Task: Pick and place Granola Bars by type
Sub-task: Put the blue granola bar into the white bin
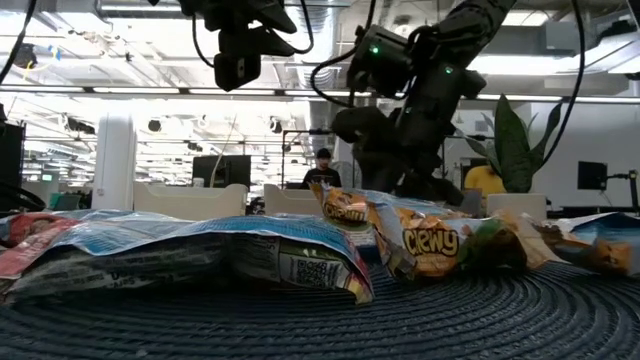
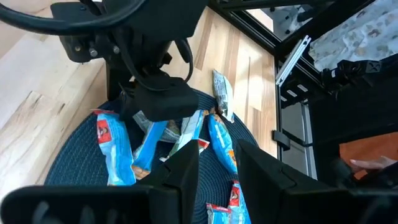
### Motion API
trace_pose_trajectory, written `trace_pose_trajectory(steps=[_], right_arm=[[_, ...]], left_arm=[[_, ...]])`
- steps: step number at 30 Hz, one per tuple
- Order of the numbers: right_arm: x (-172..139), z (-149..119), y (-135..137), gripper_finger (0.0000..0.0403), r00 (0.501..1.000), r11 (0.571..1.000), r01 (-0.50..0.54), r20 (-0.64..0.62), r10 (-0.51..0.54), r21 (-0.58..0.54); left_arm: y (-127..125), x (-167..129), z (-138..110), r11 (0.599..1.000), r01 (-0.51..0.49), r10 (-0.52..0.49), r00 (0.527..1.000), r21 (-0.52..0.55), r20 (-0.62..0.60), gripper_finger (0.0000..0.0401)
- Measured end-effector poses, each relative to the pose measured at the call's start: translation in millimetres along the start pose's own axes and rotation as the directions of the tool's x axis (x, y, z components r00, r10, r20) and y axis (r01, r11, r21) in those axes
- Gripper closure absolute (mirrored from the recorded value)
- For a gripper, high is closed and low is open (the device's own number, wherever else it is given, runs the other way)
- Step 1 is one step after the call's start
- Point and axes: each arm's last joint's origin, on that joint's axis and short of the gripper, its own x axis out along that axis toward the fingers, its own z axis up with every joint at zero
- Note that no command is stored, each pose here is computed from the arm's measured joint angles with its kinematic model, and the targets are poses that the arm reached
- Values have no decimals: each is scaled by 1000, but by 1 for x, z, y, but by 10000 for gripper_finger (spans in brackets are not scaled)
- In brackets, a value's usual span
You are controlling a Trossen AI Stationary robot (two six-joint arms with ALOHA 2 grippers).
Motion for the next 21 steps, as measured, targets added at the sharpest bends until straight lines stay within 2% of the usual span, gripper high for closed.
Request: trace_pose_trajectory(steps=[4, 10, 13, 17, 21], right_arm=[[-3, 3, 3, 258, 1000, 1000, 18, 11, -18, -13], [-7, 2, 4, 344, 999, 998, 36, -36, -38, -55], [-7, 0, 4, 374, 998, 997, 34, -58, -38, -69], [-7, -4, 4, 397, 995, 995, 40, -85, -48, -95], [-7, -5, 3, 401, 994, 992, 46, -93, -57, -116]], left_arm=[[0, 0, 0, 1000, -1, 1, 1000, 0, -1, 302], [0, 0, -1, 1000, -4, 4, 1000, -3, -7, 302], [0, 0, -1, 1000, -3, 3, 1000, -3, -7, 302], [0, 0, -1, 1000, -2, 2, 1000, -3, -8, 302], [0, 0, -1, 1000, -1, 1, 1000, -4, -8, 302]])
